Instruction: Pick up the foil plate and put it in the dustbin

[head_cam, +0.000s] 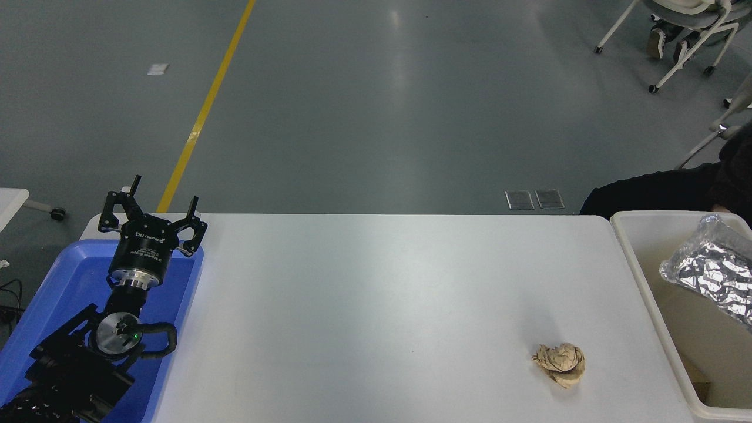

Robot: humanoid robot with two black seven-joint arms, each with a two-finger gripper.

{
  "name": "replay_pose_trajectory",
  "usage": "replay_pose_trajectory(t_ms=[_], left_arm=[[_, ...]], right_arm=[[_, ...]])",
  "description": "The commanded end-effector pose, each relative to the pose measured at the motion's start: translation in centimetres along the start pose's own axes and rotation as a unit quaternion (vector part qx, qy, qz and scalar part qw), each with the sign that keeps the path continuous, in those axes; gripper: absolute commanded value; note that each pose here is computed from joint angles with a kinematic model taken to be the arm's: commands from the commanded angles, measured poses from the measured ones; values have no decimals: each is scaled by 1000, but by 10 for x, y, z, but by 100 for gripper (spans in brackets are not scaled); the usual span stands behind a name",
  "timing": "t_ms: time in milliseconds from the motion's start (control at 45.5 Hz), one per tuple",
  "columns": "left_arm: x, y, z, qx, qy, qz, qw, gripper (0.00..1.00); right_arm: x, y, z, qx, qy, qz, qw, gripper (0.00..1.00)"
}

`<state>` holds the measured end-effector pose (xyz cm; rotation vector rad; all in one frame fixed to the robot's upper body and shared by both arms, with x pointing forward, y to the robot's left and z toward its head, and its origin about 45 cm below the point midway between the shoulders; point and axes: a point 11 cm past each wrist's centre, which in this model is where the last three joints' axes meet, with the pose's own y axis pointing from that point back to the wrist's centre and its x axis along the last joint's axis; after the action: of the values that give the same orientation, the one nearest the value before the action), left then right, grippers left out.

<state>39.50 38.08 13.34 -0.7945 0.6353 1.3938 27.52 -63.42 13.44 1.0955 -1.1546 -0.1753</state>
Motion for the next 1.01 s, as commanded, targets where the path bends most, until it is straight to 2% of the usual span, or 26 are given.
replay_pose_trajectory(t_ms=[0, 176, 286, 484, 593, 725, 879, 989], left_arm=[[0, 0, 0, 0, 0, 0, 1000, 100], [-1, -1, 0, 0, 0, -1, 1000, 100], [-1, -1, 0, 0, 0, -1, 1000, 100], [-2, -1, 0, 0, 0, -3, 1000, 100], [-1, -1, 0, 2, -1, -2, 1000, 100], [-1, -1, 0, 1, -1, -2, 1000, 100], [-1, -1, 0, 1, -1, -2, 1000, 100], [-1, 0, 0, 1, -1, -1, 1000, 100]], right_arm=[[-13, -6, 0, -4, -7, 5, 1000, 100], [-6, -3, -21, 15, -4, 2, 1000, 100], [14, 9, -64, 56, -2, 4, 998, 100], [46, 50, -127, 100, 103, -8, 990, 100], [42, 86, -163, 144, 154, -49, 976, 100], [24, 140, -218, 212, 194, -129, 949, 100], [-1, 203, -267, 256, 265, -207, 906, 100], [-34, 244, -297, 279, 299, -263, 874, 100]])
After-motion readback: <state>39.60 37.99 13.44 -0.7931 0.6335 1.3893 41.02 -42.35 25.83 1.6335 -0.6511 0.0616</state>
